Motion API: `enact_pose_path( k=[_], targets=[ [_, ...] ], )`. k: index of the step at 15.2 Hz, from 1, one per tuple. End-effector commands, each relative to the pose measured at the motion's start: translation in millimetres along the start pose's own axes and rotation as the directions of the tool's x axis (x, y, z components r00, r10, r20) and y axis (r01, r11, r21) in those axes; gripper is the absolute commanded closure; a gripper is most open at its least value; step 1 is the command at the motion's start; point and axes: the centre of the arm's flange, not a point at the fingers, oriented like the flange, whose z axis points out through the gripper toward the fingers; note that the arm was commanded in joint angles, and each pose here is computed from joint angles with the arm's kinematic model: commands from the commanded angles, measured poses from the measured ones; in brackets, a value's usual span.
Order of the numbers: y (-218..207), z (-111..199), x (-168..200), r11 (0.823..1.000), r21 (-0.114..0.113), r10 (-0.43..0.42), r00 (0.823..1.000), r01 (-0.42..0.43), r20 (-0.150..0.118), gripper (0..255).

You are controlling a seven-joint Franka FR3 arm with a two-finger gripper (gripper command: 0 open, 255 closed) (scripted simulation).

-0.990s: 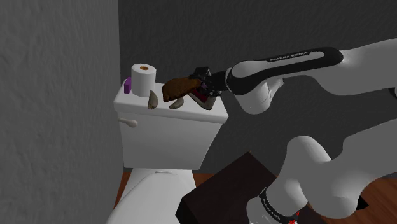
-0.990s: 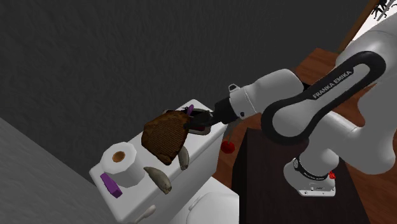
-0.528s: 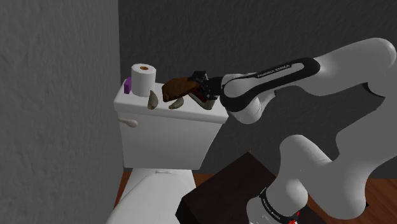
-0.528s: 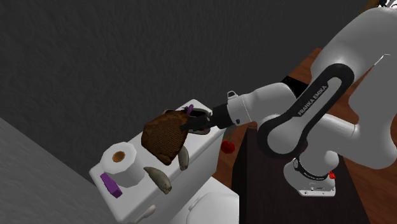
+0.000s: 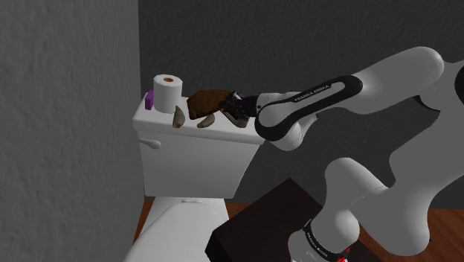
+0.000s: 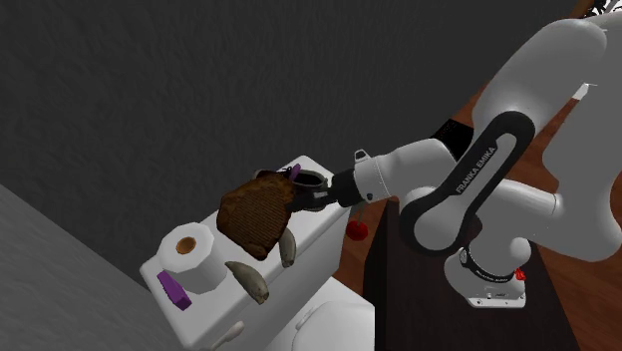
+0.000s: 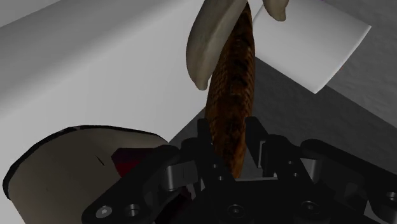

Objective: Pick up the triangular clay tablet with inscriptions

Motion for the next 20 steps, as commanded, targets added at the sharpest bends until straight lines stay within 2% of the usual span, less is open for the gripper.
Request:
enact_pose_path(
  k=[1,4,20],
  targets=[
    [2.6,0.4,-1.1,1.000,-0.006,0.002,1.000,-0.002,0.002,255],
    [2.9,0.8,-0.3,1.000,-0.006,0.002,1.000,-0.002,0.003,255],
    [-62.6,-41.1,39.0,1.000,-0.006,0.003,1.000,-0.003,0.002,255]
  ],
)
